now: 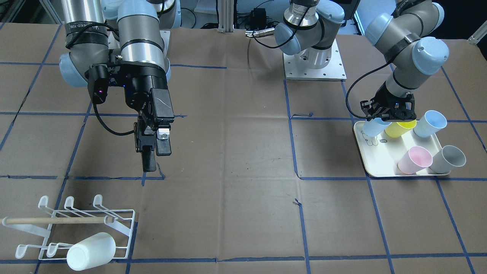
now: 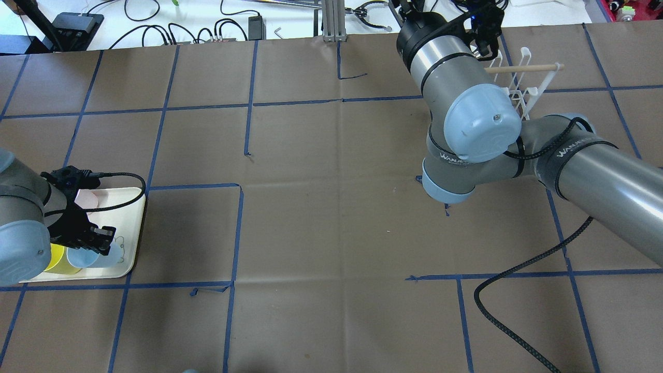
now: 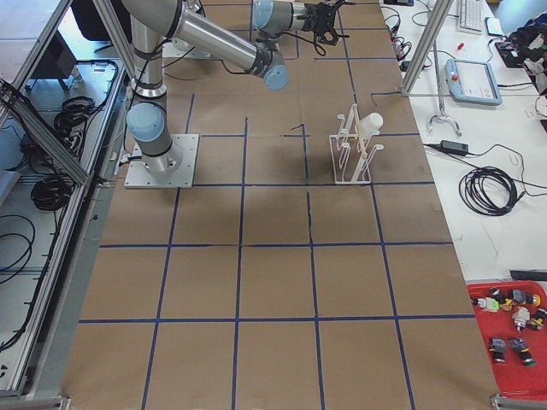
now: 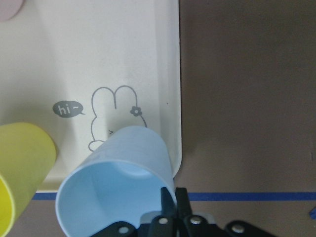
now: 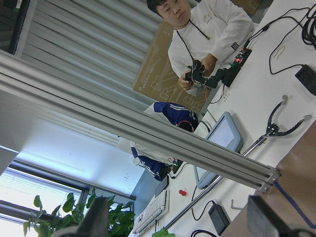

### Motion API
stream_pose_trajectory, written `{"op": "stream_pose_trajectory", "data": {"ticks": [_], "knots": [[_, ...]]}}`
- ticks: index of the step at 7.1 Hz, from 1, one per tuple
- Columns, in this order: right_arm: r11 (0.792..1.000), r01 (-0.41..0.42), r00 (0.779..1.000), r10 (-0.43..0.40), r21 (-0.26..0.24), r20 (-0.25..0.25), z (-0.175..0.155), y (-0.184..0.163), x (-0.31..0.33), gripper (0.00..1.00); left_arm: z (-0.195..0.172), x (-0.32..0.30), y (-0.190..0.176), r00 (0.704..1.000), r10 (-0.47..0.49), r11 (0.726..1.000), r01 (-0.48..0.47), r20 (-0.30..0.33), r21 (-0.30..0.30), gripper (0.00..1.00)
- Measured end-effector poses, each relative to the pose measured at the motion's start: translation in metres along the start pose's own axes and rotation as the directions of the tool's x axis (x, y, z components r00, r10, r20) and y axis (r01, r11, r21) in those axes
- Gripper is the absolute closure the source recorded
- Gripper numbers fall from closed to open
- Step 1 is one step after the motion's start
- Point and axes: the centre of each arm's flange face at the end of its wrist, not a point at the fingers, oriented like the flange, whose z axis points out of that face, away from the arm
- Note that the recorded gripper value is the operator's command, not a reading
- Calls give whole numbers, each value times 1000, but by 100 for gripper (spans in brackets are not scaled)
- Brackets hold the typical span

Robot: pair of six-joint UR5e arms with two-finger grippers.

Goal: Transfer IKEA cup to right arm and place on rack

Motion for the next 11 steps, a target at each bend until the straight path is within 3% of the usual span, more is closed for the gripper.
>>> {"op": "stream_pose_trajectory", "data": {"ticks": [2, 4, 6, 7, 8, 9, 11], "knots": [[995, -95, 995, 95, -11, -2, -6, 7, -1, 0, -75, -15, -12, 1000, 3, 1000, -3, -4, -4, 100], [978, -207, 978, 207, -24, -21, -22, 16, 4, 0, -163, -31, -27, 1000, 9, 1000, -9, -19, -10, 100], [949, -313, 949, 312, -28, -37, -40, 19, 5, 0, -212, -38, -50, 997, 35, 998, -31, -68, 58, 100], [935, -352, 936, 350, -43, -47, -45, 23, 8, 0, -220, -34, -69, 988, 66, 987, -44, -140, 152, 100], [913, -402, 915, 399, -67, -54, -49, 28, 9, 0, -225, -25, -90, 966, 117, 958, -49, -232, 281, 100], [888, -453, 892, 449, -80, -59, -51, 31, 9, 0, -229, -12, -108, 929, 185, 914, -43, -320, 403, 100], [869, -488, 873, 484, -83, -64, -53, 32, 10, 0, -247, 38, -135, 857, 370, 782, -77, -360, 618, 100]]}}
